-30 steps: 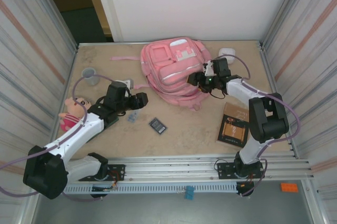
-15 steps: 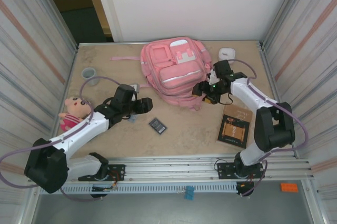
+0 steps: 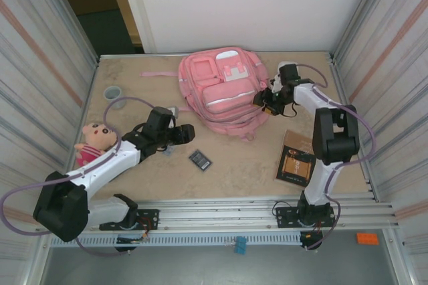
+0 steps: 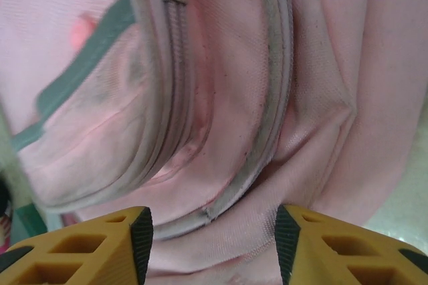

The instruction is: Pack the student bag

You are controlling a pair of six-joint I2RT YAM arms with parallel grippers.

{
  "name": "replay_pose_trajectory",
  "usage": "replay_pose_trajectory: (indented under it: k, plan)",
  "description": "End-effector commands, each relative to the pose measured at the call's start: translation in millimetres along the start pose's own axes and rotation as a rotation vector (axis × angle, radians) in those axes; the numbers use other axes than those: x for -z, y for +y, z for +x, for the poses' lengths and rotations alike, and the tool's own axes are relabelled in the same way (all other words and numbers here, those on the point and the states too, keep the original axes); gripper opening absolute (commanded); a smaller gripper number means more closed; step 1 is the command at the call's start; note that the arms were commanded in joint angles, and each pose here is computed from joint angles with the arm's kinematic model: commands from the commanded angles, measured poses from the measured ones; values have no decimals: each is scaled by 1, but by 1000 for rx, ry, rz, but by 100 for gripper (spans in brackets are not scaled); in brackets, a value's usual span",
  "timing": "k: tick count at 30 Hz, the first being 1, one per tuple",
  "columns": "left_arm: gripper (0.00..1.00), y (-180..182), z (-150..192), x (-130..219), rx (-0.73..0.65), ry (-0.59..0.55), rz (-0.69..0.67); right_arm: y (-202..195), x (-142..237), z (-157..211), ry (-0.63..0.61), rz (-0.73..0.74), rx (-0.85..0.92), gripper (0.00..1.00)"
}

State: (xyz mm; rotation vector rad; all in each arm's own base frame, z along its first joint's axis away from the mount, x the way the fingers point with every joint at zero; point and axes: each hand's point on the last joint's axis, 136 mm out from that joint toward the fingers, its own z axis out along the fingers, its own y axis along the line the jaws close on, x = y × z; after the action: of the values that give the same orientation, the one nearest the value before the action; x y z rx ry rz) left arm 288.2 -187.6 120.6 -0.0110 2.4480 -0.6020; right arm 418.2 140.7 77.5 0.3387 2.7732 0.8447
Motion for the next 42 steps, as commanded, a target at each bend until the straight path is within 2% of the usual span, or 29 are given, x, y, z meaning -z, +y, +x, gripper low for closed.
replay_pose_trajectory:
  k: [1,6,10,13,16,18,21,23,26,30,34,42]
  plan:
    - [70,-3,-14,0,-9,-52,-4,17,-19,16,51,-63,45,49]
    - [70,-10,-21,-5,-9,-64,22,37,-36,62,117,-88,59,48]
    - [70,-19,-20,-9,-25,-42,43,56,-31,76,112,-89,85,48]
    - [70,-31,-22,-9,-54,-37,56,63,-7,71,63,-84,92,54]
    - [69,-47,-22,-8,-87,-36,68,60,33,66,2,-57,90,59]
    - [69,-61,-22,-9,-112,-28,79,42,65,63,-29,-15,55,61]
    - [69,-85,-19,-13,-160,-3,116,-23,112,60,-84,80,-111,63]
    - [69,-98,-16,-20,-178,15,149,-68,139,69,-96,113,-250,64]
    - [69,-109,-9,-31,-170,51,199,-114,157,92,-107,172,-395,64]
    - [69,-119,0,-45,-178,81,231,-148,144,117,-89,242,-473,62]
    - [68,-129,6,-53,-174,100,264,-166,110,125,-37,218,-539,59]
    - [67,-131,12,-61,-165,121,283,-143,45,130,25,192,-471,57]
